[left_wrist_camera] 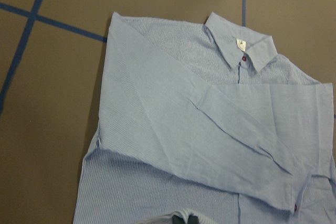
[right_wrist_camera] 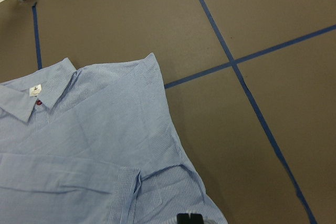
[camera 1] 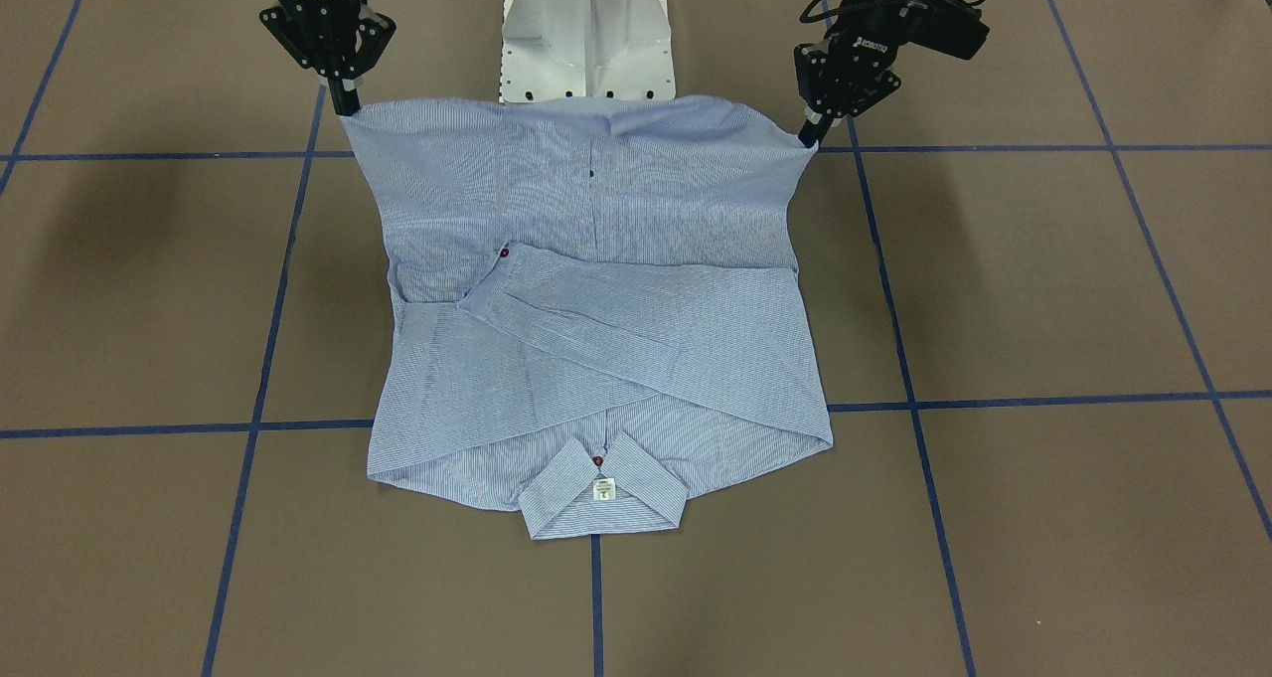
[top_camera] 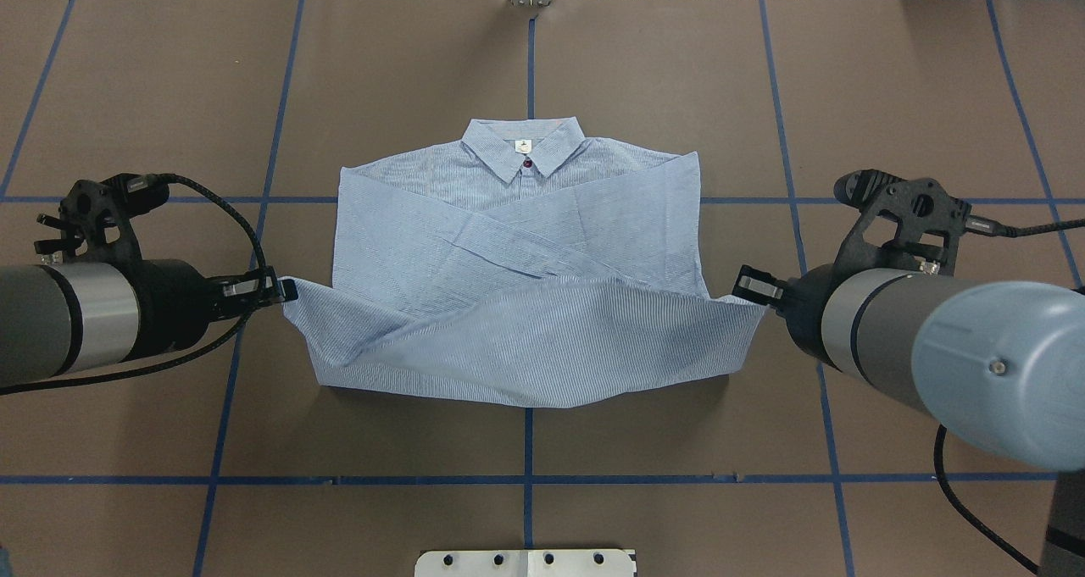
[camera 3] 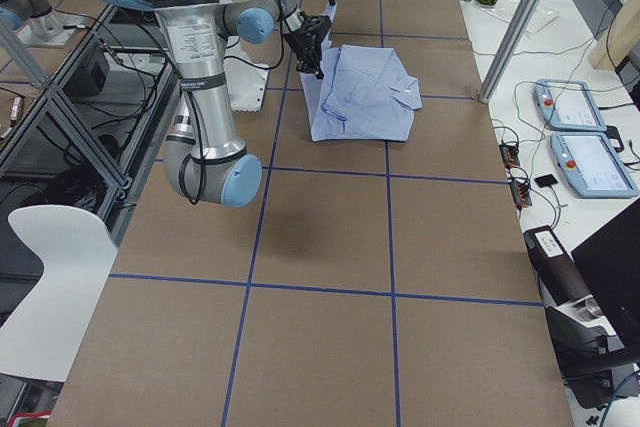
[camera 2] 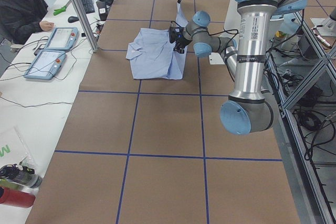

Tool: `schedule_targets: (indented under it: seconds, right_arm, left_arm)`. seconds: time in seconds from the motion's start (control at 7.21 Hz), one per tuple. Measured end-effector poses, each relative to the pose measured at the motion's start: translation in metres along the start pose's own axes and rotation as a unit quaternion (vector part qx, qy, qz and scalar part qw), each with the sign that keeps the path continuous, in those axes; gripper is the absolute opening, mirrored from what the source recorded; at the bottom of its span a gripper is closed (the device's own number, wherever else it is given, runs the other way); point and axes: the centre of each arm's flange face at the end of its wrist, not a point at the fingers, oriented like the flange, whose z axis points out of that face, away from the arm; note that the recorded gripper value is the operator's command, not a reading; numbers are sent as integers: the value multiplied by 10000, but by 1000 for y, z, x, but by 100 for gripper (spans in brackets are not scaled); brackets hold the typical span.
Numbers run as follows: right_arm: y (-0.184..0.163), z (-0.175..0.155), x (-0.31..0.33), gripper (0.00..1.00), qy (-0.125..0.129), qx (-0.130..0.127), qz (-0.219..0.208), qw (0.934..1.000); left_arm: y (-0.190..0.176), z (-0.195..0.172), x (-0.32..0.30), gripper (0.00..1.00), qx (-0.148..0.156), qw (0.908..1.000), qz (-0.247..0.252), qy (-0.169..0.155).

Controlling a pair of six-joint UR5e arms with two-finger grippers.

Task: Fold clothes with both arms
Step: 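Lift both hem corners with both grippers and carry them toward the collar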

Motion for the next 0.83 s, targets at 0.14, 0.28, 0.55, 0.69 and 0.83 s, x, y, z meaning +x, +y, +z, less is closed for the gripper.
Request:
schedule_targets:
  seconds: [0.14,0.28,0.55,0.69,0.83]
  right_arm:
    - [-16,23,-12,0,67,165,12,9998]
    - [-31,46,-22,0,86,300,39,9995]
    - [-60,80,-30,0,78,386,60,9992]
    - [-78,83,-35,0,6,393,71,9992]
    - [-94,80,-39,0,-74,422,78,9991]
  left_arm:
    - [-15,39,7,0,155,9998,68,-145]
    - [-31,88,20,0,268,9989,210,-312]
    - [-69,130,27,0,451,9946,753,-555]
    - [-89,128,24,0,537,9923,932,-607]
    - [-109,122,20,0,574,9906,1065,-636]
